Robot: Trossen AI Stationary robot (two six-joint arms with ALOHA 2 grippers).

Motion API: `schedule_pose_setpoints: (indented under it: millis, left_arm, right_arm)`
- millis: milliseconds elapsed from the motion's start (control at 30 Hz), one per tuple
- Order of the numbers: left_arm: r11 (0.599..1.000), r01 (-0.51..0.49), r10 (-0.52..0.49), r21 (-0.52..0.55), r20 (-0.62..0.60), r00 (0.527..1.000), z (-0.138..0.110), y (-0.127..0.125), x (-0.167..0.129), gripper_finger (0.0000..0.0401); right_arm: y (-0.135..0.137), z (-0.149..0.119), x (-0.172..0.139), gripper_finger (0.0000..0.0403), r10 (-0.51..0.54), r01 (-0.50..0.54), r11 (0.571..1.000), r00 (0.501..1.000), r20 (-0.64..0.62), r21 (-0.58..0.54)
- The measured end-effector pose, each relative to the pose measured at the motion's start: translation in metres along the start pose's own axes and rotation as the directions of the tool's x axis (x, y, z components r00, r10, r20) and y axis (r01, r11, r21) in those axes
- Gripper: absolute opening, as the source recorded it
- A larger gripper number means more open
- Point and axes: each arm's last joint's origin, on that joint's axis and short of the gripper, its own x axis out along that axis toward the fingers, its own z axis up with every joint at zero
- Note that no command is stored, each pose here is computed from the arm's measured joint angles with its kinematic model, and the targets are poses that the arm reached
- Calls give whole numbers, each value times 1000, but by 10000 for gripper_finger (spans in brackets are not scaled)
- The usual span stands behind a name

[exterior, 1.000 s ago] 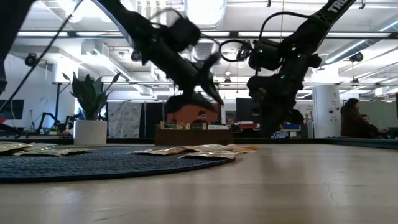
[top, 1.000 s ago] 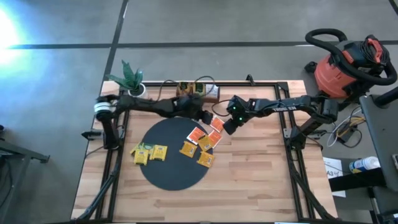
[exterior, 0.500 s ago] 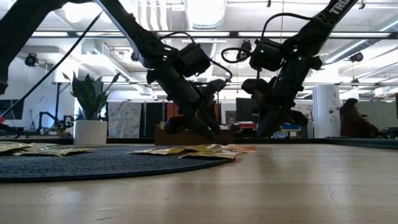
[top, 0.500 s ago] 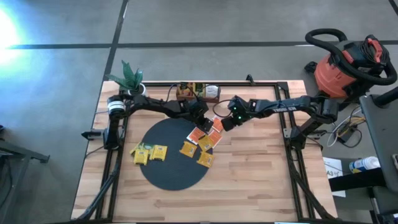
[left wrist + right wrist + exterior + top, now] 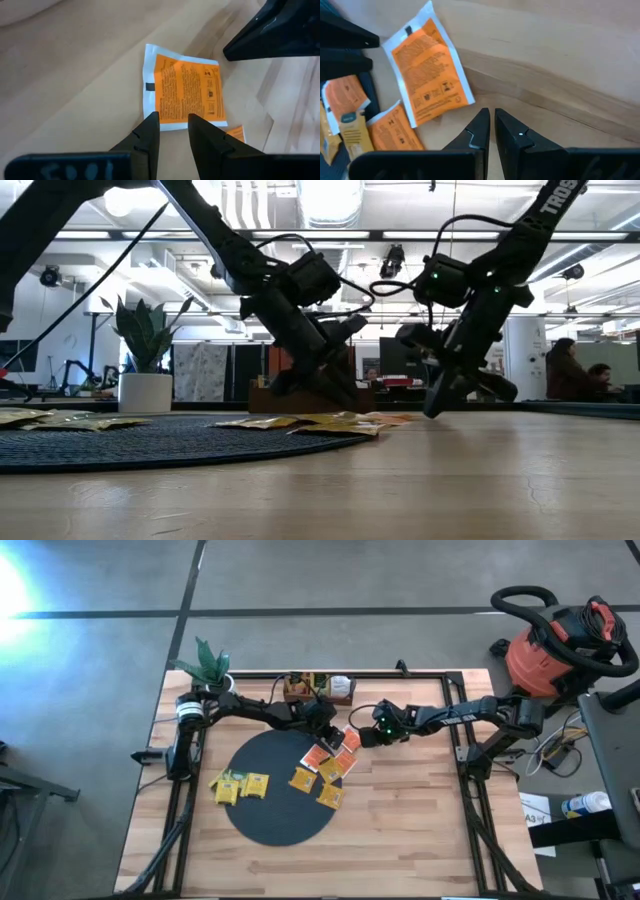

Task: Pick & Place Tea
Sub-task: Put the white tea bag into the right section of the wooden organizer

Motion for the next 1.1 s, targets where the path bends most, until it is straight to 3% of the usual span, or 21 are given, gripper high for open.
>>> schedule_pose_setpoints:
  millis: [500,800,967,1100]
  left_arm:
    - [1000,12,-12,7,-21,1000,-7,8,18,96]
    - [999,6,-4,52,-35,999,-9,9,18,96]
    - [997,-6,11,81,-59,998,-12,11,18,96]
    - [997,-9,14,82,-63,998,-12,11,18,96]
  right_arm:
    - [5,3,0,27,45,-45,999,999,30,-8]
    - [-1,10,-1,29,15,-12,999,998,67,-51]
    - [-6,18,-3,61,41,-39,999,998,48,-33]
    - [-5,24,-3,103,176,-179,982,983,-54,-60]
